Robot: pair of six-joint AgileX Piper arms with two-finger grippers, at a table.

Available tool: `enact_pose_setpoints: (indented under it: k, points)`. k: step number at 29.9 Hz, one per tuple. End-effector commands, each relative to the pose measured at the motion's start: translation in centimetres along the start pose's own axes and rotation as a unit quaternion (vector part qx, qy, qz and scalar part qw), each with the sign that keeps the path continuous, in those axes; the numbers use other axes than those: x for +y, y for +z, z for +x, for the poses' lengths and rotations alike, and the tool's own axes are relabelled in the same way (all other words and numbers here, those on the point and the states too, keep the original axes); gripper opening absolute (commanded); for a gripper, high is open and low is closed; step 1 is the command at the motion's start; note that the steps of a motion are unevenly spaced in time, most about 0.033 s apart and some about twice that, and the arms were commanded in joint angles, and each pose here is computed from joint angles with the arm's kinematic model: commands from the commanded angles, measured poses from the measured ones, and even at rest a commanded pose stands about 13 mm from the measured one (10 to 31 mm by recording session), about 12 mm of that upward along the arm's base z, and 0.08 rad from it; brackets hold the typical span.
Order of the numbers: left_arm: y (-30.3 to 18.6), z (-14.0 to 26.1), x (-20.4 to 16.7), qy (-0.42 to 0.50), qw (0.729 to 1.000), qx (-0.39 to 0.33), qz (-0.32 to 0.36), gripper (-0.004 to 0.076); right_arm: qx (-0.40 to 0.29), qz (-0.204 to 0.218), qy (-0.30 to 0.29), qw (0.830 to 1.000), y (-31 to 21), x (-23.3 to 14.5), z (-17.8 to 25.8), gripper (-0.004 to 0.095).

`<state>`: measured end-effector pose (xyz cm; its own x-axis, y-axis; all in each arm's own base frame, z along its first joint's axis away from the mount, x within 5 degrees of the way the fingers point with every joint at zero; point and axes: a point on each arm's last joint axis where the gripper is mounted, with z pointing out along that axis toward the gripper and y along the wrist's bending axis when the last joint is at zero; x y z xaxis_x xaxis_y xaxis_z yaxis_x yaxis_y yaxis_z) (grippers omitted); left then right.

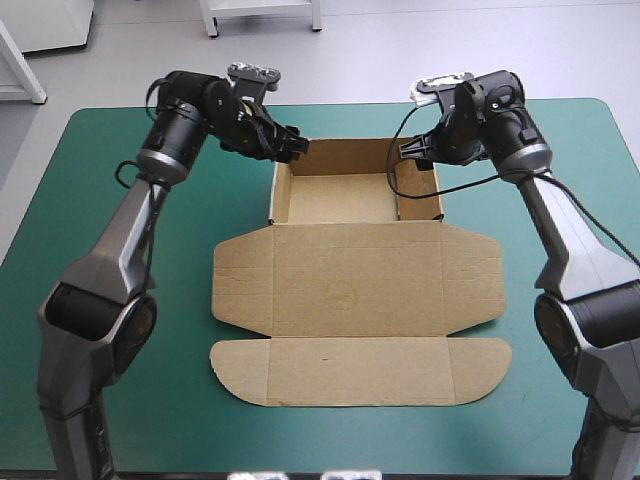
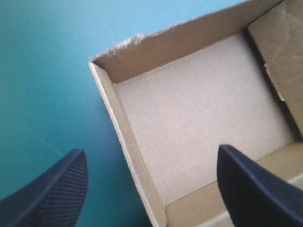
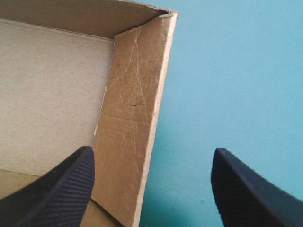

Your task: Fold the box

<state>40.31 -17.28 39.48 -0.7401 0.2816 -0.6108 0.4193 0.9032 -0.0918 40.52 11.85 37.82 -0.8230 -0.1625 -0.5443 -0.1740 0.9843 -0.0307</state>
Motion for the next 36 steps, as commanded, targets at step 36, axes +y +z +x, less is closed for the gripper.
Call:
enact_pose_setpoints:
  k: [36]
  points:
    - [-25.4,29.7,-1.0,0.023,0.983,-0.179,-0.041,0.0477,-0.006,-0.003,-0.03,1.0,4.3,0.2,-0.3,0.0602]
